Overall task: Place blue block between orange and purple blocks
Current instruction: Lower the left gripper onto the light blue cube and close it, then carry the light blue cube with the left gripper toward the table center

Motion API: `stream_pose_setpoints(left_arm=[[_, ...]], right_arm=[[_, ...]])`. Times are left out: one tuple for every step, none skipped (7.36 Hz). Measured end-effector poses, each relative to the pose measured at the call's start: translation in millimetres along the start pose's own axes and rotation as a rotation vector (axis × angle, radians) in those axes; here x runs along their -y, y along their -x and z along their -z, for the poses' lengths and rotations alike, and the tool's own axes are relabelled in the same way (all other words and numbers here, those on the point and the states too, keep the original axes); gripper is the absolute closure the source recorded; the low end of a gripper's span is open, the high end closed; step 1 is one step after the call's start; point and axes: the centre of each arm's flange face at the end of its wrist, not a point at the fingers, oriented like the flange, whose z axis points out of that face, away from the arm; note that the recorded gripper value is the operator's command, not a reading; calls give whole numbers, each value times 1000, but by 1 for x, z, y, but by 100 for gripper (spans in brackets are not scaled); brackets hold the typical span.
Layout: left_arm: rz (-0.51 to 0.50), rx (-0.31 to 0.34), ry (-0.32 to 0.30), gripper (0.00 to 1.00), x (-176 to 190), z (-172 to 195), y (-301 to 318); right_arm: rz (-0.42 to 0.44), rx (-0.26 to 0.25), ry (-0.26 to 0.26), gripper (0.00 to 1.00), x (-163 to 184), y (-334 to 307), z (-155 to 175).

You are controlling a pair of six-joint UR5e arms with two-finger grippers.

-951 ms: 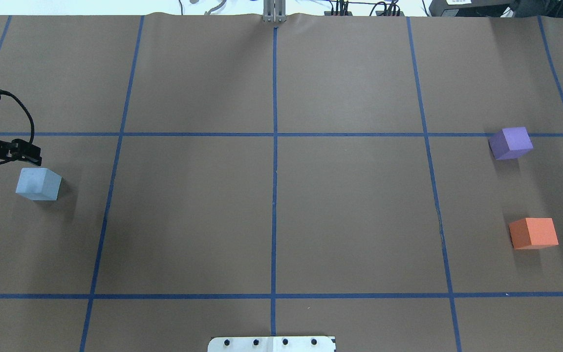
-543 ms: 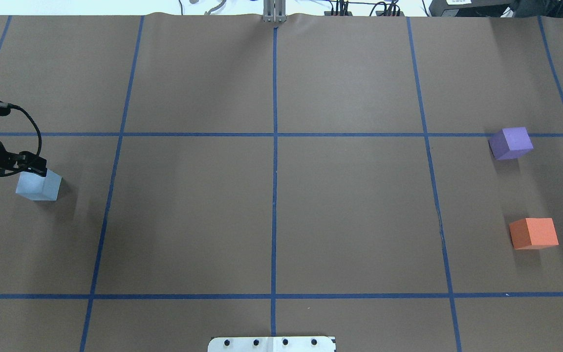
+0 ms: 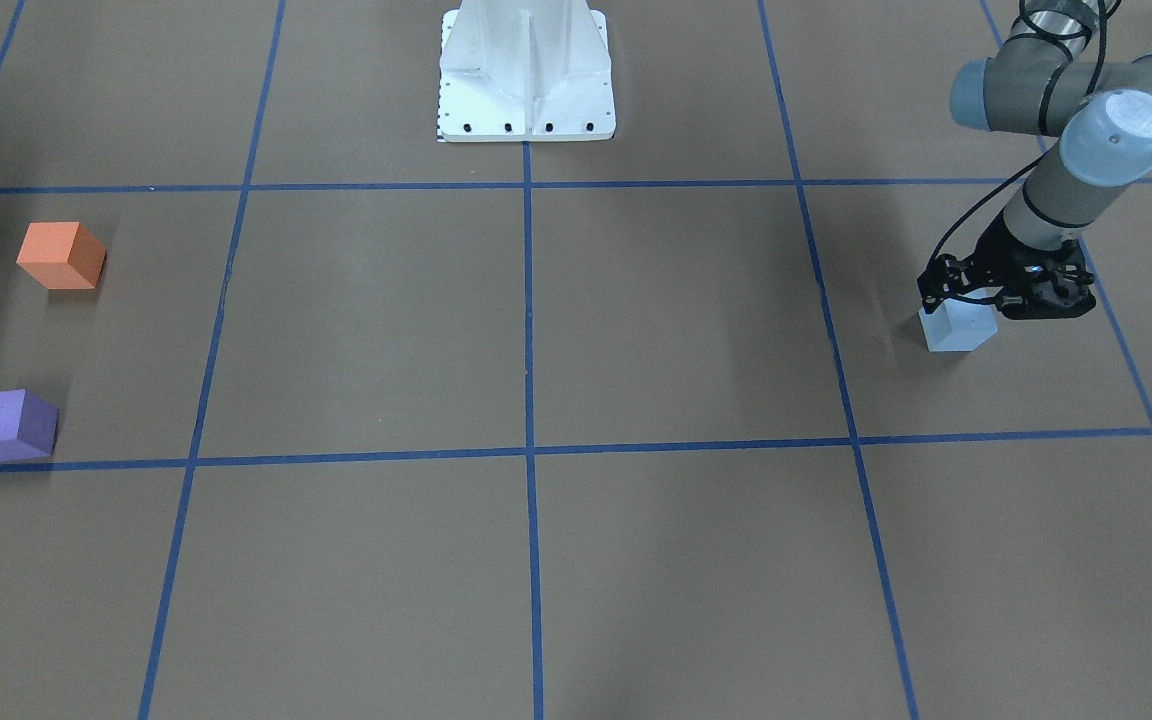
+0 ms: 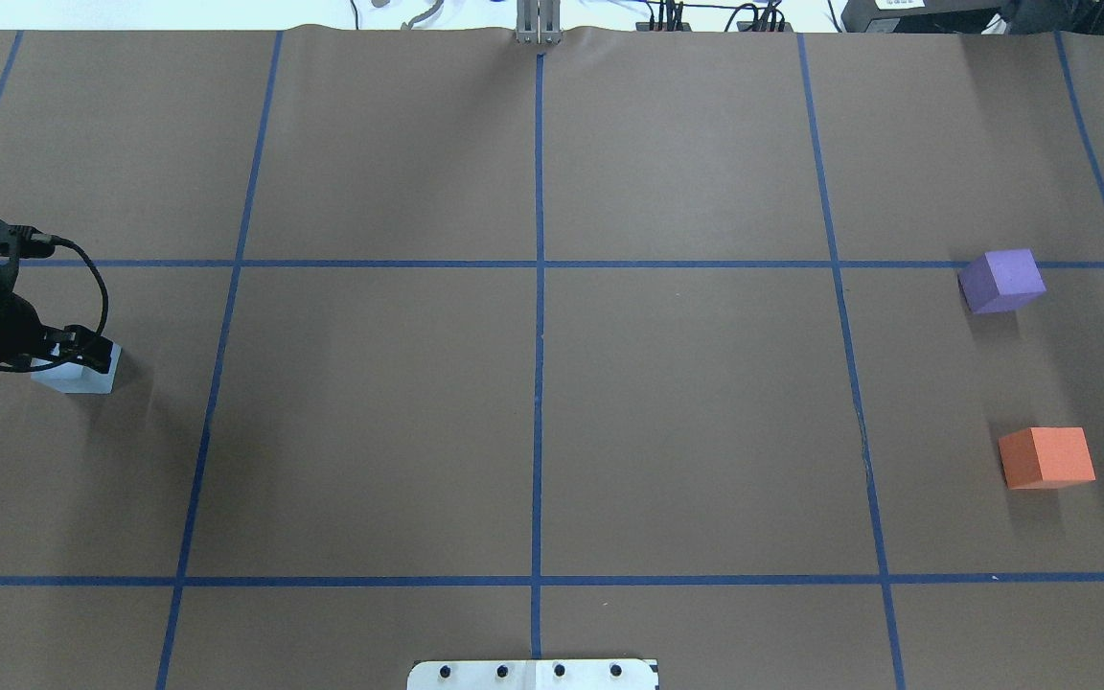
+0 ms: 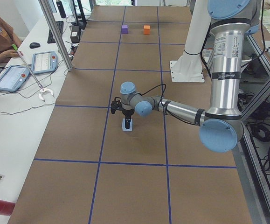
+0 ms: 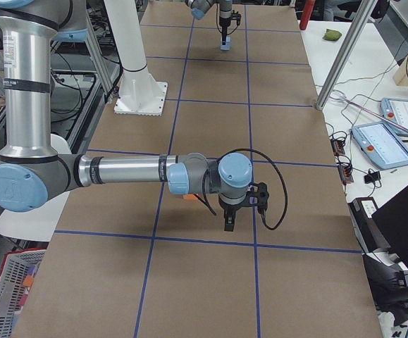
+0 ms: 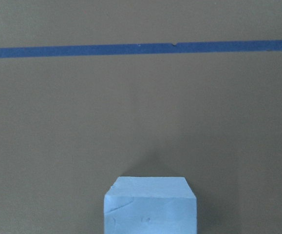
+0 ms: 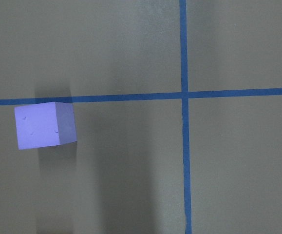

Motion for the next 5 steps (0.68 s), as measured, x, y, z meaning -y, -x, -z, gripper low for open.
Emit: stream_pose_setpoints(left_arm=[[-2, 0, 2, 81, 2, -4, -1], [-2, 0, 3, 100, 4, -7, -2], [-4, -4, 2, 100, 5, -7, -4], [-11, -17, -2, 100, 5, 0, -9], [-16, -37, -1, 100, 4, 15, -19]], right_arm=[[1, 1, -1, 0, 0, 1, 1], [5, 0, 0, 0, 1, 3, 0], [14, -1, 5, 0, 2, 7, -2], [29, 0, 5, 0, 4, 14, -2], [47, 3, -5, 0, 9, 24, 3]])
